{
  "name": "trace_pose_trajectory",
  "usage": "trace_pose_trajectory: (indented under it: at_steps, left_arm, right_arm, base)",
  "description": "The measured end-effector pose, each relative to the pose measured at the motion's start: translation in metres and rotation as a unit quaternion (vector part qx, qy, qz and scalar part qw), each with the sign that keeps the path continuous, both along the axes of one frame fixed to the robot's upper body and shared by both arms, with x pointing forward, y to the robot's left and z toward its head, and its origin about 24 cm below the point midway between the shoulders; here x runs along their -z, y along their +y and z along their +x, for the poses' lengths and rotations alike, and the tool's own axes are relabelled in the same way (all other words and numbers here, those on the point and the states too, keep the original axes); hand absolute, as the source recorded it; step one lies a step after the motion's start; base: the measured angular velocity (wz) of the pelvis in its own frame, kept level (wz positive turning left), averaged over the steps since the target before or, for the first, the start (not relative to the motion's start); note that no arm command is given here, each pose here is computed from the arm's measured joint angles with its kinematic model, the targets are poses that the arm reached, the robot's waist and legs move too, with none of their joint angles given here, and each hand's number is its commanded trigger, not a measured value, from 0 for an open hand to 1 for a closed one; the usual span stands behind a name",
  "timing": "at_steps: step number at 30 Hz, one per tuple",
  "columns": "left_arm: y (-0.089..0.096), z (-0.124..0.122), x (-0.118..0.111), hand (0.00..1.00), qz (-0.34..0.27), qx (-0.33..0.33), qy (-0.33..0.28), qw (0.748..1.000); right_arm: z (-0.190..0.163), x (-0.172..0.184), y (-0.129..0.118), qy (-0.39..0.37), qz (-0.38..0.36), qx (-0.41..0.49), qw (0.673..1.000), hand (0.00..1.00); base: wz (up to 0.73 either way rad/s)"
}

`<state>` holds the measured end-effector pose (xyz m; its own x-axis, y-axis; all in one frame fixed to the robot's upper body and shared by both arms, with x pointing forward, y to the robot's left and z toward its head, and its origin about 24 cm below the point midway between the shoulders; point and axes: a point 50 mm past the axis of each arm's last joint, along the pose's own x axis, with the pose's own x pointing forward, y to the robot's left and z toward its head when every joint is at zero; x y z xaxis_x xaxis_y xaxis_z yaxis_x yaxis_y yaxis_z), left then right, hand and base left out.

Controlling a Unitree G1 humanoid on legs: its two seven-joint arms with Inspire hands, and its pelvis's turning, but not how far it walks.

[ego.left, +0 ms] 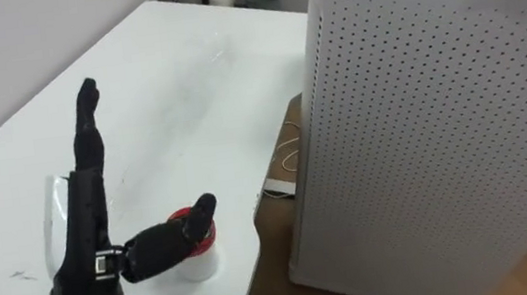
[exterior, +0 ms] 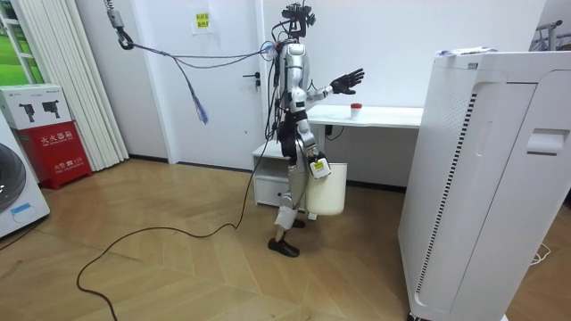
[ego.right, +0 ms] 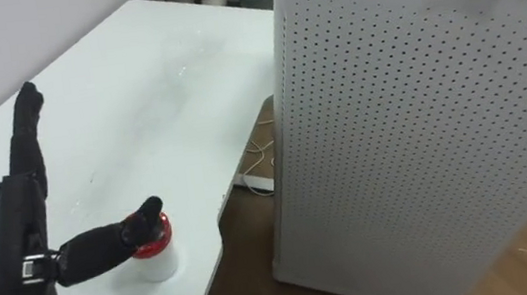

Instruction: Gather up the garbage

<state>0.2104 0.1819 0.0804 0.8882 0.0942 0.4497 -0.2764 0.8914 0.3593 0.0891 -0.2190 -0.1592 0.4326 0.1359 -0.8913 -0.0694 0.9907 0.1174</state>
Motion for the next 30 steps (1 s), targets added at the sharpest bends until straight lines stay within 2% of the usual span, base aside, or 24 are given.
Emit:
trace_pose_trajectory:
  at_steps: [9,20,30]
  left_arm:
    - [0.004,-0.012,0.023,0.0,0.011,0.002,0.072,0.997]
    - [-0.003,-0.015,0.028,0.0,0.01,0.025,0.09,0.996]
    - [0.001,-0.02,0.034,0.0,0.004,0.009,0.101,0.995]
  right_arm:
    - [-0.004,0.0,-0.003,0.006,0.01,0.002,1.0,1.0]
    - [-0.006,0.0,-0.006,0.014,0.011,0.0,1.0,1.0]
    - [-0.002,-0.001,-0.007,0.009,0.007,-0.003,1.0,1.0]
  base:
    - [0.01]
    - [0.03]
    - [0.05]
